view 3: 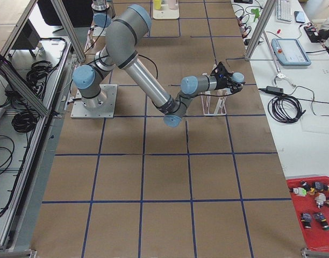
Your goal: Transfer IKEA cup to right arm and place on rack
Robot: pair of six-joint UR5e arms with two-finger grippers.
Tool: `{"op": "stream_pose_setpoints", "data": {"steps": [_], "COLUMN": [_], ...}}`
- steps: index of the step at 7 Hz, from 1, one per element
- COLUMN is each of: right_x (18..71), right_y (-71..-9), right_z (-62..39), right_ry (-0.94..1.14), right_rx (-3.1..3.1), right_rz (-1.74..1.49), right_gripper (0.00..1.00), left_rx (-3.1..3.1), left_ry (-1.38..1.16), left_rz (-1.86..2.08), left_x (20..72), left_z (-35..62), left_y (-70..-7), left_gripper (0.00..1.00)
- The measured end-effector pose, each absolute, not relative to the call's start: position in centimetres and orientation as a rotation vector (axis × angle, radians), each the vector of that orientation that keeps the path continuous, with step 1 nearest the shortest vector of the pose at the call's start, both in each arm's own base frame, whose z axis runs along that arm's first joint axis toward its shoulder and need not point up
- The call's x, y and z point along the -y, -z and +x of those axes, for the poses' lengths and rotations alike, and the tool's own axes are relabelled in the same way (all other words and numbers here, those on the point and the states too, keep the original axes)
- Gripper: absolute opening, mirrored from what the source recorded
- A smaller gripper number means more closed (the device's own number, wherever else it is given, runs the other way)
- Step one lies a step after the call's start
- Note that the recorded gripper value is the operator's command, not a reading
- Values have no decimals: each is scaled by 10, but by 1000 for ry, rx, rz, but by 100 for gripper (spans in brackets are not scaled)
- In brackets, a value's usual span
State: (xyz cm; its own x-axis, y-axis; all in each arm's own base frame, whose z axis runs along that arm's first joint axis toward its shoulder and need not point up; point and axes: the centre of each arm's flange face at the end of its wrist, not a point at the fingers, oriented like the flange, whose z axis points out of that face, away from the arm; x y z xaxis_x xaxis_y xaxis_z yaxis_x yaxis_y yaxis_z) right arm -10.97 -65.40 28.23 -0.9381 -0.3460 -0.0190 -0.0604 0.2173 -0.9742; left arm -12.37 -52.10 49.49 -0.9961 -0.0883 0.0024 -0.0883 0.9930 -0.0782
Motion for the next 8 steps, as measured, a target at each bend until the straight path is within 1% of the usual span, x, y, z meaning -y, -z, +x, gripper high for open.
{"op": "stream_pose_setpoints", "data": {"steps": [3, 4, 5, 6, 7, 8], "right_x": [655, 656, 656, 654, 652, 649], "right_y": [-266, -260, -257, -254, -251, -248], "right_z": [-111, -111, -110, -109, -107, -105], "right_ry": [1764, 1755, 1745, 1730, 1709, 1695], "right_rx": [-2266, -2268, -2268, -2263, -2255, -2252], "right_rz": [-373, -368, -364, -363, -363, -359], "right_gripper": [22, 25, 44, 87, 99, 100], "left_rx": [-3133, -3128, -3123, -3120, -3120, -3120], "left_ry": [121, 123, 124, 121, 118, 118], "left_rz": [-120, -123, -126, -126, -126, -129], "left_x": [523, 524, 524, 525, 525, 525], "left_z": [-121, -120, -119, -119, -119, -119], "left_y": [-493, -492, -491, -490, -489, -488], "left_gripper": [99, 99, 99, 99, 99, 99]}}
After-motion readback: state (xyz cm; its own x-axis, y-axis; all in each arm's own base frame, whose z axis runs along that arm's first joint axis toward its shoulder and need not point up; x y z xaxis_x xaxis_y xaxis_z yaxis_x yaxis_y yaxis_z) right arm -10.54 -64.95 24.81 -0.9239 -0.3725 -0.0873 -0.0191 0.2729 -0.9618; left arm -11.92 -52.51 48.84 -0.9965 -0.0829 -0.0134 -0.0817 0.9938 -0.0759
